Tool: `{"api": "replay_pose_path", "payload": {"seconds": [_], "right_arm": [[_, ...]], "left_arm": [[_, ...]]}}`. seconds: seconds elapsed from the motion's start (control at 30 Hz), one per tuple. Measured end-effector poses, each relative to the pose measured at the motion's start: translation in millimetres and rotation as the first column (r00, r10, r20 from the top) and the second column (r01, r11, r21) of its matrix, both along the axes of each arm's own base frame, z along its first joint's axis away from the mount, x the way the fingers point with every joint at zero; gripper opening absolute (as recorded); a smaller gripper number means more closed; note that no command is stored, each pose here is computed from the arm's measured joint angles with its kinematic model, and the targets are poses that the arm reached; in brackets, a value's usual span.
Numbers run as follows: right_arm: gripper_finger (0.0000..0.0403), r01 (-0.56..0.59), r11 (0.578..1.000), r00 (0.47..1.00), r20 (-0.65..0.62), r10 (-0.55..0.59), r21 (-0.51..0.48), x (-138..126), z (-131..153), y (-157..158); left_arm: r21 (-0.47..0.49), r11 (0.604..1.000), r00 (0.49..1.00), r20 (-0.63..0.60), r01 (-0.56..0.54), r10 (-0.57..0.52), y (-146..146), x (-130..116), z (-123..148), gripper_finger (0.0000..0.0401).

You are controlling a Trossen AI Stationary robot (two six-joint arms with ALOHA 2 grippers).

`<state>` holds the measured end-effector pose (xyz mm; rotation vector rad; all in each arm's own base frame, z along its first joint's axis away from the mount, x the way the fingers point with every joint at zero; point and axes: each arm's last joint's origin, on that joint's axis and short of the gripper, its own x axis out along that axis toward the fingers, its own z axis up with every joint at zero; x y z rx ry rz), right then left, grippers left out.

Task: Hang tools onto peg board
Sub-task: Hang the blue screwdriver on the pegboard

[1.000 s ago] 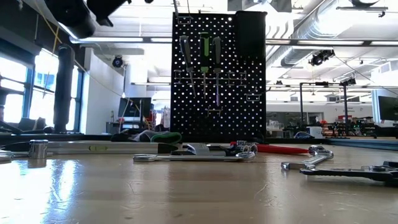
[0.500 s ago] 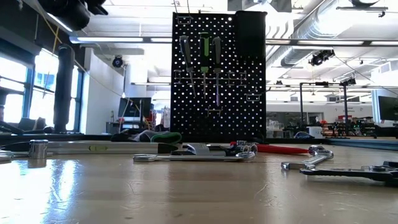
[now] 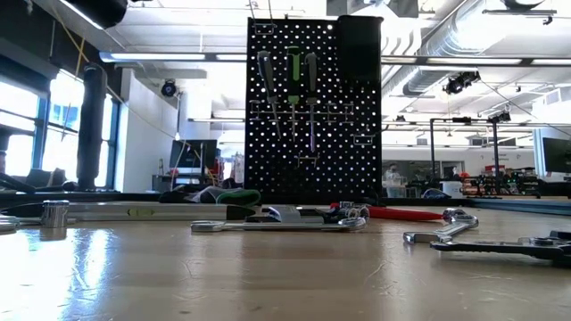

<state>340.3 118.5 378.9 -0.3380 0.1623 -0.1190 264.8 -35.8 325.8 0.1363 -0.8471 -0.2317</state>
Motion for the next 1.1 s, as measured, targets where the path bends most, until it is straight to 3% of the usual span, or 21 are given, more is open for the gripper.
{"api": "replay_pose_path", "payload": {"seconds": [0.37, 0.6, 1.1], "right_arm": [[0.0240, -0.041, 0.998, 0.999, 0.034, 0.040, 0.047, 21.7, -7.0, -23.9], [0.0234, -0.044, 0.998, 0.999, 0.021, 0.043, 0.054, 28.1, -13.9, -25.6], [0.0089, -0.065, 0.997, 0.998, 0.009, 0.064, 0.034, 29.1, -14.6, -29.1]], "left_arm": [[0.024, 1.000, 0.999, -0.039, 0.004, -0.004, -9.4, 21.2, -10.5, 0.0089], [0.035, 0.999, 0.999, -0.040, -0.007, 0.009, -9.4, 22.1, -11.0, 0.0089], [0.053, 0.999, 0.996, -0.089, -0.010, 0.015, -10.2, 25.5, -14.8, 0.0089]]}}
